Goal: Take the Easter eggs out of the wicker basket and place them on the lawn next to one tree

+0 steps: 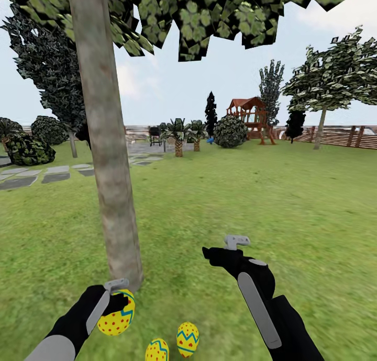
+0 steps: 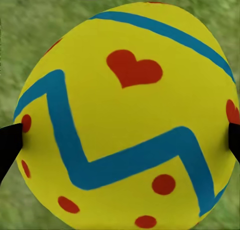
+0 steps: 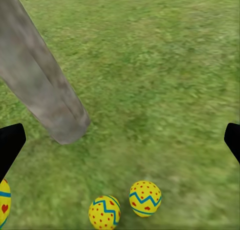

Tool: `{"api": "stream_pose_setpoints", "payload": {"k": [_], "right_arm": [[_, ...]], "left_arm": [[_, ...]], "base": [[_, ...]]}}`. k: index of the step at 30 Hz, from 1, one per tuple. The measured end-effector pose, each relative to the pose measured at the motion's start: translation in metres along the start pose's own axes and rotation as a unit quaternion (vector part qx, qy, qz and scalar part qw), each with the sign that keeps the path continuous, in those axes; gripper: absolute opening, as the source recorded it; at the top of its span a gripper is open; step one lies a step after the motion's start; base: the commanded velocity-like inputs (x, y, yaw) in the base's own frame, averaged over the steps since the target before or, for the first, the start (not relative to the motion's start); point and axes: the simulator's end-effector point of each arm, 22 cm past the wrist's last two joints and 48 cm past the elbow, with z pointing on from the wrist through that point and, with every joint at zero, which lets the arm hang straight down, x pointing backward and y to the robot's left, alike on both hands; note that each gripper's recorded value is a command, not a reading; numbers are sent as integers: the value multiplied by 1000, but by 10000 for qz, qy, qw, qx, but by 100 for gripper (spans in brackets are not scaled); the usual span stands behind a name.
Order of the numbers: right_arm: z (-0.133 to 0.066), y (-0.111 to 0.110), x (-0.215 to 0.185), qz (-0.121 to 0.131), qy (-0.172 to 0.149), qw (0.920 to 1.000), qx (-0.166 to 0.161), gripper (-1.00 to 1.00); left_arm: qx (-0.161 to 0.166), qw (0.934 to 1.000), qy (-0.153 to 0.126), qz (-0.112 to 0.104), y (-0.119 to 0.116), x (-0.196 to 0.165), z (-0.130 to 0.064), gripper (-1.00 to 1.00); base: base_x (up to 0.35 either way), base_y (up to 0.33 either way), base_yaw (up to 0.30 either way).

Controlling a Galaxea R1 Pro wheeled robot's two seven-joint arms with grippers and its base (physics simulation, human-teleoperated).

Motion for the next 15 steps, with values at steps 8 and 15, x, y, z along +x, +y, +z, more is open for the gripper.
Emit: {"api": "stream_pose_setpoints", "payload": {"k": [8, 15], "right_arm": [[5, -3, 14, -1, -3, 10000, 5, 100], [9, -5, 26, -2, -8, 10000, -3, 100]], "left_arm": [[-50, 10000, -63, -34, 5, 13, 18, -100], [-107, 9998, -175, -83, 10, 22, 34, -100]], "base": [[0, 0, 0], [0, 0, 0]]}}
